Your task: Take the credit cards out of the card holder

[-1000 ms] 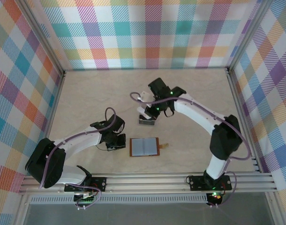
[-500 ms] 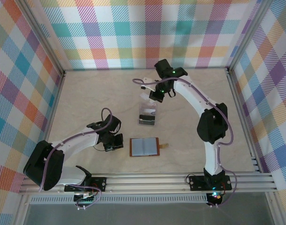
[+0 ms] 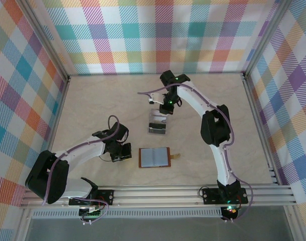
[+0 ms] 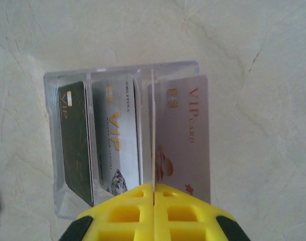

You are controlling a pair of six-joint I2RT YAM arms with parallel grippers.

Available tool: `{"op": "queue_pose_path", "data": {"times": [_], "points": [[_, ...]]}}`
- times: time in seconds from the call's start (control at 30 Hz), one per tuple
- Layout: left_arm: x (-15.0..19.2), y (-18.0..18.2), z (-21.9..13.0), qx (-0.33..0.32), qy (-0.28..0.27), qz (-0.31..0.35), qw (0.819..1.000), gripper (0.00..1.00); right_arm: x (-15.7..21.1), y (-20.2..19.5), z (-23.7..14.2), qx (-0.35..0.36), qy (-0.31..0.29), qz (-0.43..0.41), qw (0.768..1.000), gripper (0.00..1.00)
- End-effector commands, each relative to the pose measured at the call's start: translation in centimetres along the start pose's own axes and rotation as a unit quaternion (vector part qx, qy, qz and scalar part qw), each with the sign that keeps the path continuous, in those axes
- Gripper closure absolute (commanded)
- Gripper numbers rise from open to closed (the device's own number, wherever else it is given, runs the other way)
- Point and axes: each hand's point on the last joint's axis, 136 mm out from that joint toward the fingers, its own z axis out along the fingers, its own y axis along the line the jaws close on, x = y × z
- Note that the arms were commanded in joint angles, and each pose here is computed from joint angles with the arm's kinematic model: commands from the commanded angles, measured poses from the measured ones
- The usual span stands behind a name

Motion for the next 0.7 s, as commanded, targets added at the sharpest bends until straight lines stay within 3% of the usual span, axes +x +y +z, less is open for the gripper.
{"op": "queue_pose_path", "data": {"times": [0.0, 0.1, 0.2, 0.3, 0.5, 0.6, 0.67], "points": [[0.4, 0.8, 0.4, -0.004, 0.01, -0.003, 1.0, 0.95, 0.5, 0.1, -0.2, -0.009, 0.012, -0.012, 1.0, 1.0], [0.4, 0.9, 0.4, -0.005, 0.01, -0.002, 1.0, 0.95, 0.6, -0.2, 0.0, -0.004, 0.016, -0.012, 1.0, 1.0], [0.4, 0.9, 0.2, -0.004, 0.008, -0.003, 1.0, 0.94, -0.1, -1.9, -0.7, 0.039, 0.009, -0.003, 0.999, 0.76], [0.3, 0.8, 0.1, -0.002, 0.006, -0.002, 1.0, 0.94, -1.4, -3.7, -2.5, 0.093, -0.015, 0.015, 0.995, 0.66], [0.1, -0.4, -0.1, 0.029, 0.005, 0.004, 1.0, 0.94, -3.5, -4.5, -7.0, 0.162, -0.082, 0.058, 0.982, 0.62], [0.0, -2.0, -0.2, 0.067, 0.01, 0.011, 0.998, 0.95, -4.4, -3.9, -8.8, 0.166, -0.129, 0.132, 0.969, 0.57], [-0.1, -3.3, -0.4, 0.098, 0.012, 0.02, 0.995, 0.96, -4.7, -2.9, -9.3, 0.149, -0.157, 0.189, 0.958, 0.6]]}}
